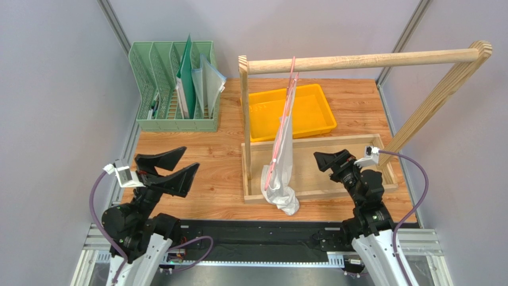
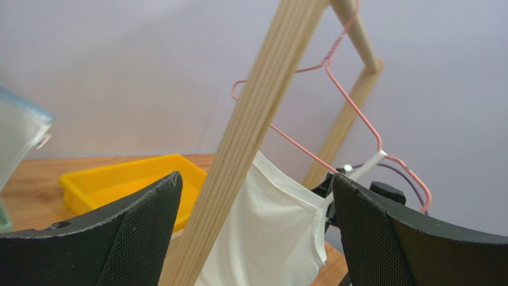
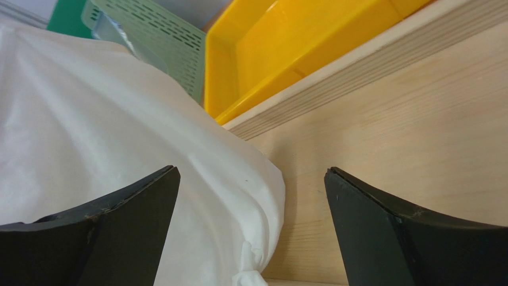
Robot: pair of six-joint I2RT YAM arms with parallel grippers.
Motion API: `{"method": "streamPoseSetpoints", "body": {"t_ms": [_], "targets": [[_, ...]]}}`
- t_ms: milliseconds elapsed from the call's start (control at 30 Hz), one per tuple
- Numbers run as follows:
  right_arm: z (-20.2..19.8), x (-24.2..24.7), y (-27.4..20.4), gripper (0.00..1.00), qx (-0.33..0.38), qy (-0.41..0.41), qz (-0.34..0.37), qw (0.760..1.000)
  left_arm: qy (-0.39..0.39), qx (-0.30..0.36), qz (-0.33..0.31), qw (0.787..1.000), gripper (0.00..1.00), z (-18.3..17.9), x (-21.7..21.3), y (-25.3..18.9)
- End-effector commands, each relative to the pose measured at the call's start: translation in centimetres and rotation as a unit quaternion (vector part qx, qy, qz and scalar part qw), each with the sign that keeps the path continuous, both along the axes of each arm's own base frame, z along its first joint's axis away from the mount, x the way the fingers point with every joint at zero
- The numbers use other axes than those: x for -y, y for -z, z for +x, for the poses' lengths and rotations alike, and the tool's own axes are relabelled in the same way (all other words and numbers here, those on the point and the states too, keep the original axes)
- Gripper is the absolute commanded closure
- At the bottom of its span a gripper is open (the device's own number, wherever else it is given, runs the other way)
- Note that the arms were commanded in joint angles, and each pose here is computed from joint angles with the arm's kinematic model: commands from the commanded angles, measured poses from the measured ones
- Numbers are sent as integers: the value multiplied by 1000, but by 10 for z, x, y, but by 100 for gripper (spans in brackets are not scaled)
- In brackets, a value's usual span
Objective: Remove the tank top from the hanger
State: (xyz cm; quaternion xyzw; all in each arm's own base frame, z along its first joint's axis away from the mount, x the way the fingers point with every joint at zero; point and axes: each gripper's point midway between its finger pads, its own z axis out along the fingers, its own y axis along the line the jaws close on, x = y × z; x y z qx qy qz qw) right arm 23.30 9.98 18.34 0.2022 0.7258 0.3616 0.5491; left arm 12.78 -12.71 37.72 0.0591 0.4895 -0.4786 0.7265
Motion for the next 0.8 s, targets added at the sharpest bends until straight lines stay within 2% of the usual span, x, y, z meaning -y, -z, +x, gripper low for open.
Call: {"method": "streamPoseSetpoints", "body": {"t_ms": [0, 33, 67, 167, 233, 333, 367, 500, 533, 600, 633, 700, 767], "targets": [[6, 13, 6, 0, -55, 36, -30, 997, -93, -199, 13, 976, 1, 31, -25, 51], [8, 14, 13, 0, -77, 40, -36, 996, -98, -227, 6, 969, 1, 33, -27, 55], [9, 15, 5, 0, -81, 43, -35, 995, -97, -286, 11, 953, 1, 36, -26, 74], [6, 23, 16, 0, -132, 63, -50, 988, -49, -271, 78, 958, 1, 24, -9, 67], [1, 31, 16, 0, -162, 86, -56, 981, -27, -250, 100, 963, 1, 16, -3, 61], [-5, 24, 6, 0, -140, 35, -103, 984, -10, -223, 86, 971, 1, 8, 0, 55], [-7, 25, 2, 0, -131, 33, -107, 985, -2, -202, 76, 976, 1, 6, 2, 45], [-15, 38, 3, 0, -129, 49, -142, 980, 38, -188, 67, 979, 1, -1, 12, 19], [-15, 40, 1, 0, -127, 54, -143, 980, 69, -200, 80, 974, 1, 0, 23, 18], [-16, 41, 1, 0, -136, 58, -145, 978, 108, -174, 85, 975, 1, -8, 33, -11], [-15, 40, -3, 0, -133, 54, -144, 979, 151, -175, 93, 968, 1, -7, 45, -19], [-16, 30, -6, 0, -129, 22, -145, 981, 191, -150, 97, 965, 2, -15, 54, -48], [-16, 19, -11, 0, -114, -13, -144, 983, 248, -134, 110, 953, 5, -18, 66, -74]]}}
